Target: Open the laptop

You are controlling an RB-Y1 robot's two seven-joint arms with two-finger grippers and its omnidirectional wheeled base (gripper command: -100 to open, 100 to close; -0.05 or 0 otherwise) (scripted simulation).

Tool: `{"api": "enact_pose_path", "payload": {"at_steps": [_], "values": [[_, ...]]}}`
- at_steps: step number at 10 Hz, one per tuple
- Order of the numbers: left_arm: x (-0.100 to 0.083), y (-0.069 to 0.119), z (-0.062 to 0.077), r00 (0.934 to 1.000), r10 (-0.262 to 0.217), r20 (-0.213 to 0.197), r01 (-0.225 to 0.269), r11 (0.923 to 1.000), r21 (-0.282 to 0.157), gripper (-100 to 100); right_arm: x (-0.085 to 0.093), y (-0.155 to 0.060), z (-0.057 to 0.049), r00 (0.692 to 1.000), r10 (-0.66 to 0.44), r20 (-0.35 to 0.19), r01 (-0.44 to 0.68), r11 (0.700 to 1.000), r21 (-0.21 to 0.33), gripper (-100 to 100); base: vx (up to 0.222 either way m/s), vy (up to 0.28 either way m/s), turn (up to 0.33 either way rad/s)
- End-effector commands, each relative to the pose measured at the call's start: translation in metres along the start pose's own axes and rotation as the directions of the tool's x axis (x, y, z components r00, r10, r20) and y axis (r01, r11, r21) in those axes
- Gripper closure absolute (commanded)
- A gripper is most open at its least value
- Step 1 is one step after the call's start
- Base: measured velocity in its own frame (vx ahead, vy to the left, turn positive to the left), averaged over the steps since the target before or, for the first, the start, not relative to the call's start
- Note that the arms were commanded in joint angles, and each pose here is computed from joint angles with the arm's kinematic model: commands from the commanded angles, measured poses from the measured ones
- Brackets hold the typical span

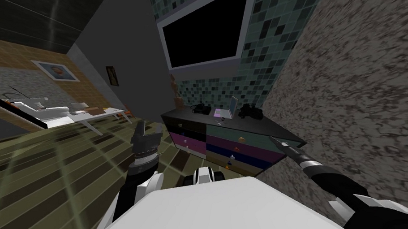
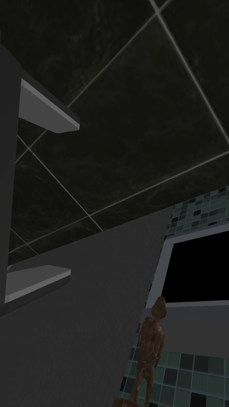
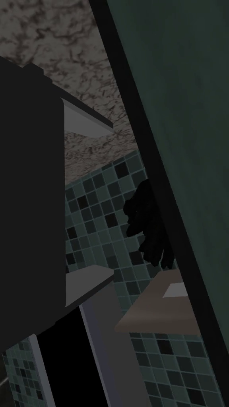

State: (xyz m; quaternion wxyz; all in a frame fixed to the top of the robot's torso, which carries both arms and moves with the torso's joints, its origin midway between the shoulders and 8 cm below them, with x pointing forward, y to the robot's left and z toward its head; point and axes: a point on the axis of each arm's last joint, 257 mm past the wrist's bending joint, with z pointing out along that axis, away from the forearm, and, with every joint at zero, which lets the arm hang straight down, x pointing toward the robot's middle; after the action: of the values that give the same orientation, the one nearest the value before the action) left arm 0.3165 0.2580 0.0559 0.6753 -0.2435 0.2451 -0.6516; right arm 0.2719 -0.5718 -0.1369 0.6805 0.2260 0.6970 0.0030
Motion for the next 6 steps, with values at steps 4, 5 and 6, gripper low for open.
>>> {"api": "enact_pose_path", "payload": {"at_steps": [4, 5, 6], "values": [[0.0, 0.0, 0.0, 1.0, 0.0, 0.0, 0.0, 1.0, 0.0, 0, -0.047, -0.073, -0.007, 0.949, -0.308, -0.063, 0.314, 0.939, 0.139, -100, 0.084, 0.112, 0.093], [0.0, 0.0, 0.0, 1.0, 0.0, 0.0, 0.0, 1.0, 0.0, 0, -0.062, -0.088, -0.009, 0.923, -0.376, -0.082, 0.385, 0.907, 0.168, -100, 0.062, 0.085, 0.07], [0.0, 0.0, 0.0, 1.0, 0.0, 0.0, 0.0, 1.0, 0.0, 0, -0.078, -0.1, -0.01, 0.892, -0.44, -0.101, 0.451, 0.872, 0.191, -100, 0.079, 0.102, 0.097]]}}
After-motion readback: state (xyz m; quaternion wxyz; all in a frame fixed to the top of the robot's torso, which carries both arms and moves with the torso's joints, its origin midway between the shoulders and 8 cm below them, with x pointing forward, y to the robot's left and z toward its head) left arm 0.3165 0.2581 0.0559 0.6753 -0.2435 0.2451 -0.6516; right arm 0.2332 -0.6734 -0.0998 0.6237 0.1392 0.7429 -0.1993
